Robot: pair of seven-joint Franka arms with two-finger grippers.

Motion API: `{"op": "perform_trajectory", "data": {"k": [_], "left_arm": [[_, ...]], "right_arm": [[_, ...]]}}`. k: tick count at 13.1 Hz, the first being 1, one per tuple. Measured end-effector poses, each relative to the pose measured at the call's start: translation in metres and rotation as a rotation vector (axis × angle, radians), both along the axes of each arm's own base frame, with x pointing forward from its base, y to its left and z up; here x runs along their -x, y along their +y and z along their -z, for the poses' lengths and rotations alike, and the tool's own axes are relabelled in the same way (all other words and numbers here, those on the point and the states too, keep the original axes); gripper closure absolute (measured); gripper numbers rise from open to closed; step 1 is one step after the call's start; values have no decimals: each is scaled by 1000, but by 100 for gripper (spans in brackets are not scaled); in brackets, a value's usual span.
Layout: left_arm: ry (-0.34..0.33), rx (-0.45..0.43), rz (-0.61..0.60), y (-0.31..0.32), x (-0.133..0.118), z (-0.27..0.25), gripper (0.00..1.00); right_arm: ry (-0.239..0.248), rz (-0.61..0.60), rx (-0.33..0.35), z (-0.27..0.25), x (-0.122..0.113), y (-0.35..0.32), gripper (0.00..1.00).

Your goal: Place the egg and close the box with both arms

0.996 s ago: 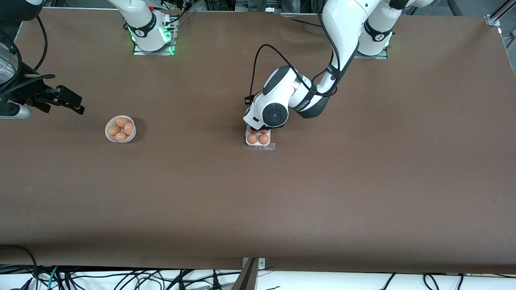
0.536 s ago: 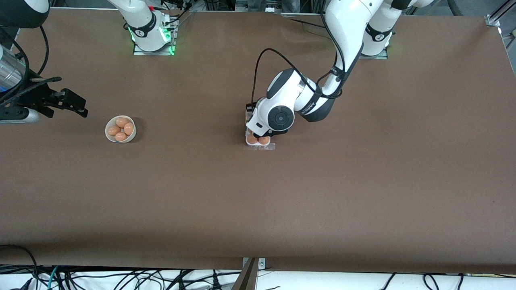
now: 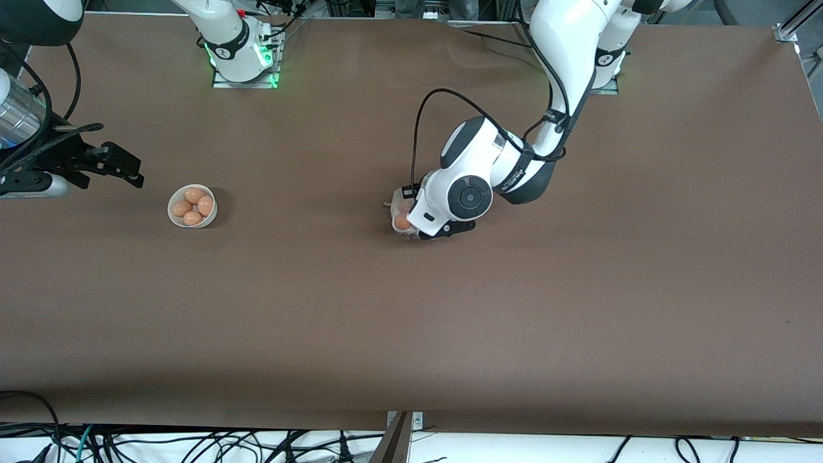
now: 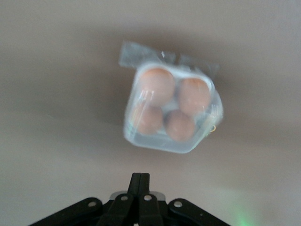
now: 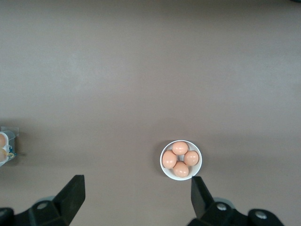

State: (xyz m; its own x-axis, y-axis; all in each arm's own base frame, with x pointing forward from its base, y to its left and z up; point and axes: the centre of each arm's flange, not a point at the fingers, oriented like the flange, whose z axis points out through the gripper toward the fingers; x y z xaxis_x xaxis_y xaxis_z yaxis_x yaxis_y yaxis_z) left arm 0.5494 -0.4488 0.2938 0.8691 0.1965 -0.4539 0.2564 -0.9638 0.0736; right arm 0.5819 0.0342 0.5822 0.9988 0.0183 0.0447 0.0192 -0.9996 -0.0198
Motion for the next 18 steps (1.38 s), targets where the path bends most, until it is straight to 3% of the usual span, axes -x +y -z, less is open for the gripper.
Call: {"op": "perform_trajectory", "data": {"k": [2, 3, 8, 11, 12, 13, 18], "left_arm": [[-54, -57, 27, 14, -10, -13, 97], [-80, -73, 29, 25, -18, -23, 91], [-230, -129, 47, 129, -78, -88, 44], [-352, -265, 105, 168, -98, -124, 13], [-353, -299, 113, 176, -100, -131, 4], [-345, -321, 107, 186, -102, -134, 0], [-345, -338, 3, 267, -131, -148, 0]], "right_arm": [[0, -1, 0, 0, 0, 1, 0], [0, -2, 0, 0, 0, 1, 0], [-2, -14, 0, 0, 0, 8, 0], [-2, -14, 0, 0, 0, 8, 0], [-2, -14, 0, 0, 0, 8, 0], [-2, -14, 0, 0, 0, 8, 0], [-2, -13, 2, 0, 0, 7, 0]]}}
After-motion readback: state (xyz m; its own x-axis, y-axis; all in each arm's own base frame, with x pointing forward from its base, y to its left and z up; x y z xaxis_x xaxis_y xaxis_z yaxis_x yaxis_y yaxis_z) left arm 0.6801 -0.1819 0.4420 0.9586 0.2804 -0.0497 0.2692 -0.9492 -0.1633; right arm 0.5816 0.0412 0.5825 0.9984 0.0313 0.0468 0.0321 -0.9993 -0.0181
